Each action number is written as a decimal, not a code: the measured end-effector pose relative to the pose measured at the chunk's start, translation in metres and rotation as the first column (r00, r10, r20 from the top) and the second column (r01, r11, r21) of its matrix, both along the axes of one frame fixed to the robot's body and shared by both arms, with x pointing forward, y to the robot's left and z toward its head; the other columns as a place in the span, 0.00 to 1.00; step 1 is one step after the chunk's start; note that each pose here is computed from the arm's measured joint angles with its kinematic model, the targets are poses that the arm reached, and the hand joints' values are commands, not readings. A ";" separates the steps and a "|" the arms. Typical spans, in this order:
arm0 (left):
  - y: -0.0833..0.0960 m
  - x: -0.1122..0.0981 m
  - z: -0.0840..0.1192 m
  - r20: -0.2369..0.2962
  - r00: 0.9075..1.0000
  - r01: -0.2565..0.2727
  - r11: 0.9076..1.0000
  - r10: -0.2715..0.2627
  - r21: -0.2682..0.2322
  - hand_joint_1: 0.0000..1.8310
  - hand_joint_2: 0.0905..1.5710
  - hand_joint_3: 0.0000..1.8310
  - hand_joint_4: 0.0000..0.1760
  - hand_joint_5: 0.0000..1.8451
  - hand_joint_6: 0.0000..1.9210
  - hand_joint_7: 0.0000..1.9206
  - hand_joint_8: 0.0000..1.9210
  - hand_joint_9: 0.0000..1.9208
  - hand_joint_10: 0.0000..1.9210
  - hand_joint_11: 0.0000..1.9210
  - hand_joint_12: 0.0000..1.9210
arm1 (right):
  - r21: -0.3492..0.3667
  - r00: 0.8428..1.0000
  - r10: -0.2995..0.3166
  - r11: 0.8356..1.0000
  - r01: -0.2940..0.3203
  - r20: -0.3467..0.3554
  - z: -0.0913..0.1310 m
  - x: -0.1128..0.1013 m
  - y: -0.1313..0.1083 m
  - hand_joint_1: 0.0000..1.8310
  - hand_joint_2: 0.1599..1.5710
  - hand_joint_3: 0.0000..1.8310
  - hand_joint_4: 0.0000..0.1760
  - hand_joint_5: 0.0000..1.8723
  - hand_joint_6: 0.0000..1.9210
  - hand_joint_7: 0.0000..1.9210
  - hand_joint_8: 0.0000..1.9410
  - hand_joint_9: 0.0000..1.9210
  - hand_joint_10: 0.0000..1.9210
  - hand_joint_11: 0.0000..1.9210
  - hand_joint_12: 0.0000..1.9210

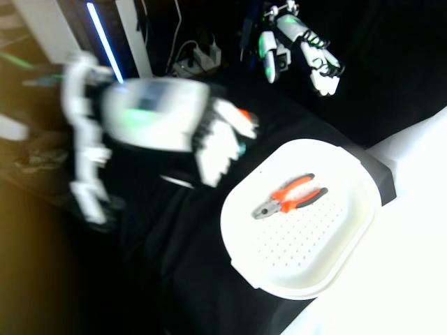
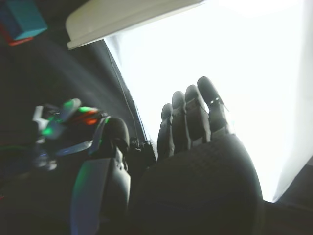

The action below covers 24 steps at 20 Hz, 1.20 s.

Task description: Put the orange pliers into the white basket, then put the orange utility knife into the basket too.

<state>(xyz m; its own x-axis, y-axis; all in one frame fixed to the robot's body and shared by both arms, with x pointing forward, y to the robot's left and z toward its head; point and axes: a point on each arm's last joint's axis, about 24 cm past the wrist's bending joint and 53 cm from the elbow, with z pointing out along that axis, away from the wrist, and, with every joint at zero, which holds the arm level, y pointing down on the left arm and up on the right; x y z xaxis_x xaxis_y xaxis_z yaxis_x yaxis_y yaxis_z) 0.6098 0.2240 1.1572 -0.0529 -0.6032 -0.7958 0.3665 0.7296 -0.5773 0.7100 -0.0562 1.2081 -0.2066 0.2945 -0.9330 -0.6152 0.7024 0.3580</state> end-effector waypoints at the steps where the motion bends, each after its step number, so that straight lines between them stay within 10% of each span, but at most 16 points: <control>1: 0.001 0.001 -0.001 -0.002 1.000 -0.005 1.000 0.005 0.001 0.27 0.88 0.00 0.16 0.13 0.00 0.15 0.00 0.15 0.00 0.00 0.46 | -0.024 0.999 -0.012 1.000 0.011 -0.031 -0.009 0.015 0.007 0.72 0.79 0.00 0.39 0.54 1.00 0.67 1.00 0.73 1.00 0.76 1.00; 6: -0.001 0.002 -0.001 -0.001 1.000 0.017 1.000 -0.017 -0.001 0.27 0.87 0.00 0.26 0.15 0.01 0.18 0.01 0.16 0.01 0.00 0.37 | -0.141 0.985 -0.028 0.990 0.004 -0.173 -0.069 0.042 0.041 0.68 0.74 0.00 0.41 0.49 1.00 0.57 1.00 0.63 1.00 0.68 1.00; 7: 0.001 0.002 -0.001 -0.004 1.000 0.009 1.000 -0.009 -0.004 0.26 0.88 0.00 0.24 0.15 0.01 0.18 0.00 0.16 0.01 0.00 0.37 | -0.150 0.982 -0.032 0.989 0.003 -0.189 -0.074 0.043 0.044 0.56 0.79 0.01 0.00 0.37 0.86 0.40 1.00 0.43 1.00 0.48 1.00; 8: 0.002 0.003 -0.002 -0.009 1.000 0.006 1.000 -0.006 -0.006 0.26 0.87 0.00 0.24 0.16 0.01 0.18 0.00 0.17 0.01 0.00 0.41 | -0.149 0.978 -0.042 0.989 0.012 -0.203 -0.078 0.047 0.043 0.58 0.82 0.01 0.03 0.33 0.80 0.35 0.87 0.25 0.96 0.23 1.00; 9: 0.001 0.003 -0.002 -0.009 1.000 0.011 1.000 -0.011 -0.005 0.25 0.87 0.00 0.18 0.15 0.00 0.18 0.00 0.17 0.01 0.00 0.42 | -0.144 0.975 -0.053 0.989 0.022 -0.216 -0.079 0.050 0.040 0.48 0.75 0.00 0.31 0.14 0.43 0.16 0.43 0.10 0.51 0.05 0.71; 10: 0.000 0.003 -0.003 -0.011 1.000 0.013 1.000 -0.013 -0.005 0.23 0.88 0.00 0.18 0.14 0.00 0.18 0.00 0.16 0.01 0.00 0.46 | -0.143 0.974 -0.060 0.989 0.029 -0.218 -0.079 0.052 0.037 0.38 0.73 0.00 0.59 0.03 0.11 0.03 0.12 0.02 0.12 0.01 0.21; 11: -0.001 0.002 -0.003 -0.012 1.000 0.014 1.000 -0.014 -0.010 0.22 0.88 0.00 0.21 0.14 0.00 0.18 0.00 0.17 0.01 0.00 0.48 | -0.142 0.973 -0.067 0.989 0.036 -0.221 -0.079 0.053 0.034 0.32 0.72 0.00 0.70 0.01 0.02 0.01 0.02 0.00 0.02 0.00 0.04; 14: -0.005 0.001 -0.004 -0.011 1.000 0.027 1.000 -0.027 -0.011 0.24 0.87 0.00 0.22 0.14 0.00 0.16 0.00 0.15 0.00 0.00 0.44 | -0.132 0.972 -0.067 0.990 0.037 -0.224 -0.078 0.052 0.033 0.16 0.66 0.00 0.84 0.00 0.00 0.00 0.00 0.00 0.00 0.00 0.00; 20: -0.002 0.002 -0.004 -0.015 1.000 0.016 1.000 -0.016 -0.017 0.26 0.87 0.00 0.22 0.14 0.00 0.15 0.00 0.16 0.00 0.00 0.39 | -0.091 0.979 -0.042 0.996 0.024 -0.198 -0.059 0.035 0.025 0.20 0.62 0.00 0.47 0.00 0.00 0.00 0.00 0.00 0.00 0.00 0.00; 23: -0.003 0.001 -0.003 -0.015 1.000 0.019 1.000 -0.020 -0.018 0.28 0.86 0.00 0.25 0.12 0.00 0.13 0.00 0.13 0.00 0.00 0.32 | -0.035 0.991 -0.056 0.998 0.052 -0.123 -0.021 0.018 -0.013 0.23 0.66 0.00 0.54 0.00 0.00 0.00 0.00 0.00 0.00 0.00 0.00; 24: -0.002 0.000 0.000 -0.013 1.000 0.017 1.000 -0.017 -0.019 0.27 0.88 0.00 0.09 0.09 0.00 0.11 0.00 0.12 0.00 0.00 0.35 | 0.007 0.995 -0.065 0.998 0.065 -0.078 -0.002 0.009 -0.028 0.18 0.71 0.01 0.17 0.00 0.00 0.00 0.00 0.00 0.00 0.00 0.00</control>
